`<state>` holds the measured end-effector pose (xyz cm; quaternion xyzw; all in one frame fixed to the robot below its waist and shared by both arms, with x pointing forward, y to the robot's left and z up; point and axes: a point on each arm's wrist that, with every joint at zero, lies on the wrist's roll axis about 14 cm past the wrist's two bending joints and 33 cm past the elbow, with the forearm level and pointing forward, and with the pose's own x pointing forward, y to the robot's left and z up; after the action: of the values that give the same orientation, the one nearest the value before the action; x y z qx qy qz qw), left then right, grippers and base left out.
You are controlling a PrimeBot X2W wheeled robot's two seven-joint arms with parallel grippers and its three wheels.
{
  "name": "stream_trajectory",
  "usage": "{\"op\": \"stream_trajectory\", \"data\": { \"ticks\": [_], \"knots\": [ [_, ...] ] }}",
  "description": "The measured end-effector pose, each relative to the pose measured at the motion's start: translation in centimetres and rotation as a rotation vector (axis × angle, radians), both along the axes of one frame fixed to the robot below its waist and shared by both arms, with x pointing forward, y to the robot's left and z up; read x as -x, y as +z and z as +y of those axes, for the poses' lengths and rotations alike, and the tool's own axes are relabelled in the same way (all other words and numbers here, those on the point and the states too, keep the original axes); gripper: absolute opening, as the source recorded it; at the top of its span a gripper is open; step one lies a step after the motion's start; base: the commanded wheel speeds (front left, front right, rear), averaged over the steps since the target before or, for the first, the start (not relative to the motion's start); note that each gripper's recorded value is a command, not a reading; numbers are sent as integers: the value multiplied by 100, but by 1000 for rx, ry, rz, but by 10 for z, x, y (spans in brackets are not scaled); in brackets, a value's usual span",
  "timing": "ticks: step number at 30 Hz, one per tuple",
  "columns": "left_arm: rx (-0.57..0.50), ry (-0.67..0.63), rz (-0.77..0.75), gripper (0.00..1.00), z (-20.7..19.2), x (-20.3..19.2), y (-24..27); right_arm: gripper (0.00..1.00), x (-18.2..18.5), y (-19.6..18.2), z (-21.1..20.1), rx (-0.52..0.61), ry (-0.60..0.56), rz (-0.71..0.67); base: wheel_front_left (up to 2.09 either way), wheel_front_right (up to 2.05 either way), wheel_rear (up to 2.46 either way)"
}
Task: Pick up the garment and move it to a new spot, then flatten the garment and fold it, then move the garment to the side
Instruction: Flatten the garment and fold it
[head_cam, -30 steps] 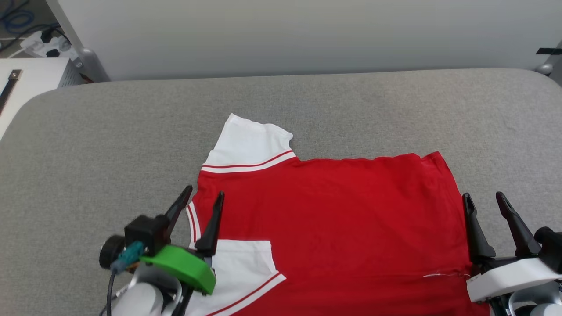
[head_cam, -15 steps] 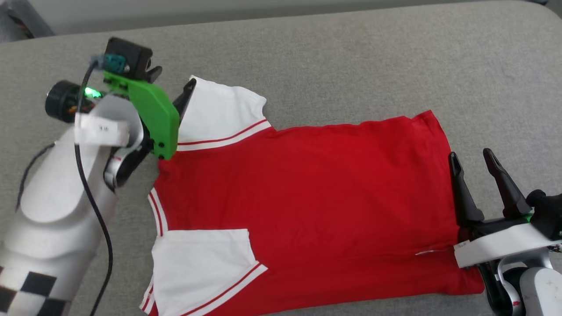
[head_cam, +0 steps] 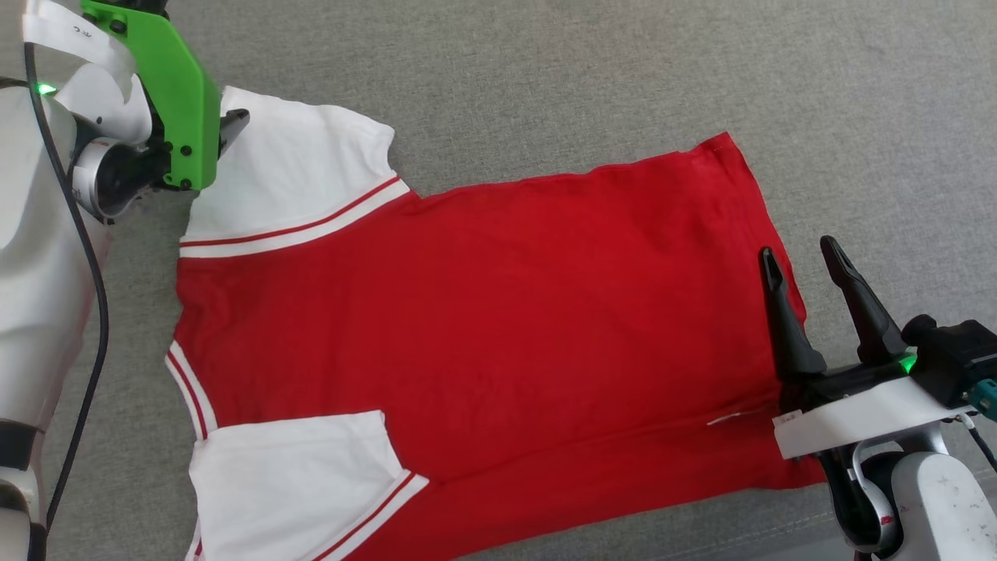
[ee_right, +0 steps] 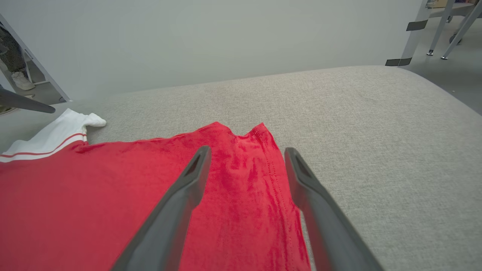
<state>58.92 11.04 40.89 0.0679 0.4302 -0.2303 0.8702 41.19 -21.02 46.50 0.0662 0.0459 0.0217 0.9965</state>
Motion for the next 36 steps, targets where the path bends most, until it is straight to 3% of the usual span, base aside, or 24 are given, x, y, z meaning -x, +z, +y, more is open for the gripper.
{"op": "stream_trajectory", "data": {
  "ticks": [4,10,11,12,27,32,36],
  "knots": [
    [6,32,67,100,-1,-8,-33,100,-3,-13,-6,14,-13,33,0,0,0],
    [13,40,74,100,-6,-18,-42,100,-4,-16,-14,30,-29,43,0,0,0],
    [11,43,86,53,-6,-16,-45,100,-4,-16,-15,30,-32,44,0,0,0],
    [13,44,101,0,-7,-15,-46,100,-4,-16,-15,31,-33,42,0,0,0],
    [134,95,48,0,-16,-2,-23,100,-2,-1,-26,51,-34,43,0,0,0],
    [255,126,-89,0,-22,-3,19,100,4,0,-37,123,-10,121,0,0,0],
    [279,112,-131,0,-23,11,36,100,5,-5,-37,141,21,211,0,0,0]
  ]
}}
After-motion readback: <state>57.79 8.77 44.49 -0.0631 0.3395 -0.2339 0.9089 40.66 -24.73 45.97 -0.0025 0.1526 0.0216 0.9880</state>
